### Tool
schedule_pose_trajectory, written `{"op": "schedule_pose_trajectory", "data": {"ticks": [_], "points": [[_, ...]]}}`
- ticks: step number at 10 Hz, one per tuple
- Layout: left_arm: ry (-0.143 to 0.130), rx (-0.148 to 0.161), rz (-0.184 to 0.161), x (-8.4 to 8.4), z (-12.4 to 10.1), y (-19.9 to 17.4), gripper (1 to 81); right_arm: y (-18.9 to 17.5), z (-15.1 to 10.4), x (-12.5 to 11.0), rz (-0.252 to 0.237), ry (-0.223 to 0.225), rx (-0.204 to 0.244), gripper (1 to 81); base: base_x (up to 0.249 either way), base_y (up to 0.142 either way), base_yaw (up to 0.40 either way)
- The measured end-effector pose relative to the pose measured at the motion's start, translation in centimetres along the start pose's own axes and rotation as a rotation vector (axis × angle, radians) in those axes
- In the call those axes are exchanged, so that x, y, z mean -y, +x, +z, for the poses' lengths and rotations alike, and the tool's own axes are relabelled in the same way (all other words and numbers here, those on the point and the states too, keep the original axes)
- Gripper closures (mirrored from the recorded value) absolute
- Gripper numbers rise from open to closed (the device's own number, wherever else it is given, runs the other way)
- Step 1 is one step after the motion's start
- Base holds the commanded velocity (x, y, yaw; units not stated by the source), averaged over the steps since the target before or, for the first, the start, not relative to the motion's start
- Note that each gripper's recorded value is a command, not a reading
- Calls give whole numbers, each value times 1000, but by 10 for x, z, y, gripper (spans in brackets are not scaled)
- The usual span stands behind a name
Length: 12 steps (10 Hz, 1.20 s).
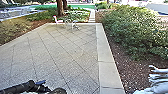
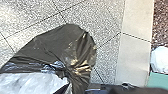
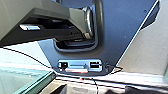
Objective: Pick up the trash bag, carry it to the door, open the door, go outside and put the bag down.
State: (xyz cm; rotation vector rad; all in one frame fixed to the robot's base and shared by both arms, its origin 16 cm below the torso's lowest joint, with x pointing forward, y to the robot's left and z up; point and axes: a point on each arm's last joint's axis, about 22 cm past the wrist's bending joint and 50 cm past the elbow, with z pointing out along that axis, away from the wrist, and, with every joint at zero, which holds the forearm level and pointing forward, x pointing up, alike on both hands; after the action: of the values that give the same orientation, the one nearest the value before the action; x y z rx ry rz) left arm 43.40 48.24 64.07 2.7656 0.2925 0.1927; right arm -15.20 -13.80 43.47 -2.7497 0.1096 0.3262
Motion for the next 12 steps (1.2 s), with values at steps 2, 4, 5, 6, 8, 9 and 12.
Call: {"op": "schedule_pose_trajectory", "data": {"ticks": [2,4,5,6,8,9,12], "points": [[-3,27,-4,0,11,-18,10,1,0,0,0,0,-1,10,0,0,0],[-10,55,-3,-4,22,-50,10,12,0,1,-16,1,-30,10,0,0,0],[-17,64,2,-10,27,-68,10,23,-1,3,-28,3,-57,10,0,0,0],[-11,68,15,-11,34,-87,10,34,-1,3,-41,4,-84,10,0,0,0],[1,81,42,-13,53,-131,10,57,-4,5,-64,5,-138,10,0,0,0],[-3,91,59,-20,68,-160,10,69,-5,6,-76,5,-165,10,0,0,0],[-14,103,116,-37,114,-247,10,86,-8,9,-97,10,-225,10,0,0,0]]}}
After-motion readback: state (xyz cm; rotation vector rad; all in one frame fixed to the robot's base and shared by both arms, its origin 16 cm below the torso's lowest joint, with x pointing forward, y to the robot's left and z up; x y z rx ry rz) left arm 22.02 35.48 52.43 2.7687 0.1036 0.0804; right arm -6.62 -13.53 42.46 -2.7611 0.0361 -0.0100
